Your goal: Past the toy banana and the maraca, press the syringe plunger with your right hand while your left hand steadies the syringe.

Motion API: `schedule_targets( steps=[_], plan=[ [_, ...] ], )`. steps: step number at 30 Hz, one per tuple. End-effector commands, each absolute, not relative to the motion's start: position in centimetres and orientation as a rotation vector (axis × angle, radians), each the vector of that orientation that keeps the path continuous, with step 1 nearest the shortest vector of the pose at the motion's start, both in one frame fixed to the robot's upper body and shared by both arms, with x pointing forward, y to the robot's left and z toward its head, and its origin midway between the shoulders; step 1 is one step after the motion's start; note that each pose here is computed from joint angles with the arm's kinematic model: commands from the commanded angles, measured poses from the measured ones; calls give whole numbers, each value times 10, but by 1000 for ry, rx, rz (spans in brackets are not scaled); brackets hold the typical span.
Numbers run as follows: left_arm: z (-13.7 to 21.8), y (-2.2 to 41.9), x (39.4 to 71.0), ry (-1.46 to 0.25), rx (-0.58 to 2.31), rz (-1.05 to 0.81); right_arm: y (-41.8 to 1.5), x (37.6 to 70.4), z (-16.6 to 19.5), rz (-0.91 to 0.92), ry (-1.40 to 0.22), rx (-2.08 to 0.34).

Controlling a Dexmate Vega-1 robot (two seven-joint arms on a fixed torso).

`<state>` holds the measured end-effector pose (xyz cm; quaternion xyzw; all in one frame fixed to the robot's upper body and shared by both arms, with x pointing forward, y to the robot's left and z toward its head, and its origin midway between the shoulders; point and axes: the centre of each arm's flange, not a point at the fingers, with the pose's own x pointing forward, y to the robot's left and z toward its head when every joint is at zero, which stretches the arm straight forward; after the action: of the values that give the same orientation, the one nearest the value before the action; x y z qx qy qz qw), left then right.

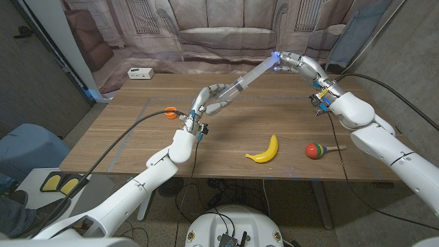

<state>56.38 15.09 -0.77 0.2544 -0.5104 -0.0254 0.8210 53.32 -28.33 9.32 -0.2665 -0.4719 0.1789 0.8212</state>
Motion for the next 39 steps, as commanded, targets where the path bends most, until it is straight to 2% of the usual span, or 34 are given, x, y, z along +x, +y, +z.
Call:
schedule_targets(
  steps=[1,39],
  plan=[
    [-6,152,561,-1089,550,-53,-277,532,91,406,-991,-594],
    [-2,149,563,-1089,556,-66,-274,531,85,429,-977,-603]
  ],
)
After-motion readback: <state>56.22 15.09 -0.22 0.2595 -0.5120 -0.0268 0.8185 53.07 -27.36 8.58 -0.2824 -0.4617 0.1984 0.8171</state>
